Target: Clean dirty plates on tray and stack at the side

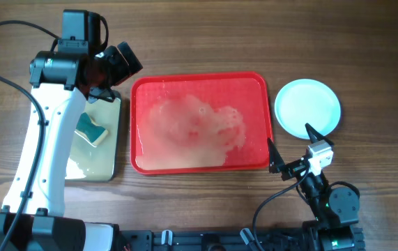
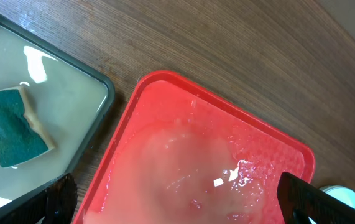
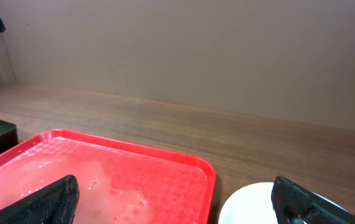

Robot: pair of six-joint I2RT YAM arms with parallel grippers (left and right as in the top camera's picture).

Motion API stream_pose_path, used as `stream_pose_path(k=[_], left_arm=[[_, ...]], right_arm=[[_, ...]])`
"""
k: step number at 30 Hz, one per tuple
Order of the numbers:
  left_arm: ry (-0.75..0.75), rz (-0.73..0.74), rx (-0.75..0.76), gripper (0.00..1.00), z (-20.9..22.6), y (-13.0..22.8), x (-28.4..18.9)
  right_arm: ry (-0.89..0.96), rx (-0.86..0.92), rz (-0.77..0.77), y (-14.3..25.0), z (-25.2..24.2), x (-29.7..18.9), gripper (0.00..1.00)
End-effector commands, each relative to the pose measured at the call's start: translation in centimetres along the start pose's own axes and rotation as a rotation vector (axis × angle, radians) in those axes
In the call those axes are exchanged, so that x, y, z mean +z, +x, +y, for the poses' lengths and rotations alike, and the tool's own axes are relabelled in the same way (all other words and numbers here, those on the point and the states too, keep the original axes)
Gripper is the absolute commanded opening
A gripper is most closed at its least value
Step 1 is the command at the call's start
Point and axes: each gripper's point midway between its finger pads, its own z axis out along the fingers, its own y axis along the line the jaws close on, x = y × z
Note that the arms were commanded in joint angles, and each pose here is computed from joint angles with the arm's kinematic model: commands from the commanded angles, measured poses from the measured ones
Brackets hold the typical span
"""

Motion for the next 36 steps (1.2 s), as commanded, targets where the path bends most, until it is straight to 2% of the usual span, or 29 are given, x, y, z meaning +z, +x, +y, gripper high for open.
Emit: stream_pose_path(k=[1, 9, 10, 13, 14, 20, 25, 31, 36], left_arm=[[0.004, 0.004, -0.004, 1.0, -0.1, 0.1, 0.0], [-0.035, -0.032, 0.003, 1.0, 0.7, -0.4, -0.4], [-0.013, -0.063, 0.041, 1.0, 0.1, -0.7, -1.1], [0.134, -0.244, 0.326, 1.0, -2.9, -0.2, -3.7], [0.165, -0.295, 0.356, 1.0, -3.0, 0.1, -4.2], [0.321, -0.605, 0.311, 1.0, 1.4, 2.4, -6.1], [0.371, -0.812, 0.263, 1.0, 6.8, 5.7, -5.7], [0.387, -0.929, 0.241, 1.0, 10.0, 8.2, -4.0], [0.385, -0.984, 0.233, 1.0, 11.1, 8.9, -2.6]], right_arm=[[0.001, -0.015, -0.016, -0.3, 0.0, -0.1, 1.0], [0.001, -0.015, -0.016, -0.3, 0.0, -0.1, 1.0], [0.001, -0.014, -0.015, -0.3, 0.0, -0.1, 1.0], [0.001, -0.015, -0.016, -0.3, 0.0, -0.1, 1.0], [0.001, -0.015, -0.016, -0.3, 0.0, -0.1, 1.0], [0.001, -0.015, -0.016, -0.3, 0.0, -0.1, 1.0], [0.001, -0.014, -0.016, -0.3, 0.0, -0.1, 1.0], [0.001, -0.014, -0.016, -0.3, 0.0, -0.1, 1.0], [0.001, -0.014, -0.015, -0.3, 0.0, -0.1, 1.0]])
